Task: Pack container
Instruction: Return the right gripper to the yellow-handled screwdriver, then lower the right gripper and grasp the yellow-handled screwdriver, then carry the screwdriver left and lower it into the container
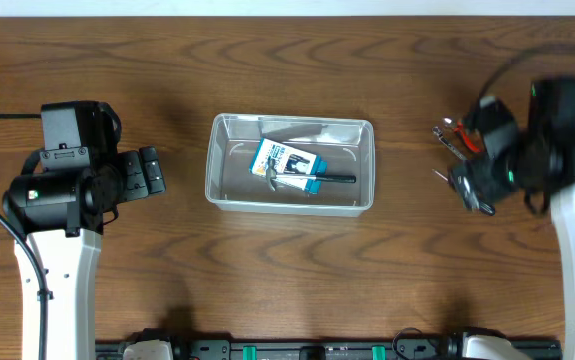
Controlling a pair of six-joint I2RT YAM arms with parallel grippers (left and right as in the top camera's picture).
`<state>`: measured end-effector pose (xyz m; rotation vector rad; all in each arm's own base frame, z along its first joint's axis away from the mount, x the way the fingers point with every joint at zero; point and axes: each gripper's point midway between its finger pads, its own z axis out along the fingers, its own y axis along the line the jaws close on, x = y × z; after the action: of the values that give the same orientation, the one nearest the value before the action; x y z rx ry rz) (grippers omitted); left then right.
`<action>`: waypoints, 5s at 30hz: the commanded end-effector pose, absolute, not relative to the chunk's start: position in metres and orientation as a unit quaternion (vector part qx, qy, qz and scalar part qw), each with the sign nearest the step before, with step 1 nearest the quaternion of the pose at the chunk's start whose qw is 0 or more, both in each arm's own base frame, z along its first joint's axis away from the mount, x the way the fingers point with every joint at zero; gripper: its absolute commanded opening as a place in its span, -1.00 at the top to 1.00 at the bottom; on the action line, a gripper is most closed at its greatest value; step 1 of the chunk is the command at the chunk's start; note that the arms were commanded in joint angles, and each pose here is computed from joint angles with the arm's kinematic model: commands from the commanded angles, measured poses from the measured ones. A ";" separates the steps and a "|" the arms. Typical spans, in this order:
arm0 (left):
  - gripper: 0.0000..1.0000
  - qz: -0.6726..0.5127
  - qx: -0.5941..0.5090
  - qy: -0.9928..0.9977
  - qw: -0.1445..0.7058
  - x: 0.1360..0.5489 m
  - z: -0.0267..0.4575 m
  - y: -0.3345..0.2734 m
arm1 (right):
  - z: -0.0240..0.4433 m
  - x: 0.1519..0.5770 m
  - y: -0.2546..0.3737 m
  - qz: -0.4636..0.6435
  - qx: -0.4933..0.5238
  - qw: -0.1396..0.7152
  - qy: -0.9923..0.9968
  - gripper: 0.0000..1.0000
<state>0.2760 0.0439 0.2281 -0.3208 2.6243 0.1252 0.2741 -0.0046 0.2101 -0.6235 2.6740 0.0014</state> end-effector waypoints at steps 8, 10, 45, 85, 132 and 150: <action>-0.96 0.042 -0.124 0.959 0.251 0.276 0.232 0.044 | 0.133 0.260 -0.040 -0.021 -0.237 0.131 0.962 -0.99; -0.96 0.042 -0.123 0.960 0.249 0.275 0.231 0.044 | 0.133 0.269 -0.044 -0.026 -0.231 0.134 0.963 -0.99; -0.96 0.042 -0.124 0.960 0.249 0.275 0.231 0.044 | -0.005 0.287 -0.068 0.020 -0.293 -0.034 0.955 -0.97; -0.96 0.043 -0.123 0.962 0.239 0.271 0.229 0.044 | -0.034 0.287 -0.071 0.059 -0.246 -0.038 0.967 -0.68; -0.96 0.043 -0.123 0.962 0.240 0.271 0.229 0.044 | -0.034 0.290 -0.070 0.056 -0.233 -0.034 0.970 0.58; -0.96 0.043 -0.123 0.962 0.240 0.271 0.229 0.044 | 0.061 0.347 -0.045 0.015 -0.277 0.064 0.959 0.97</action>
<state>0.2718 0.0429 0.2258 -0.3212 2.6444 0.1218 0.3133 -0.0610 0.0145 -0.8135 3.0543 0.1059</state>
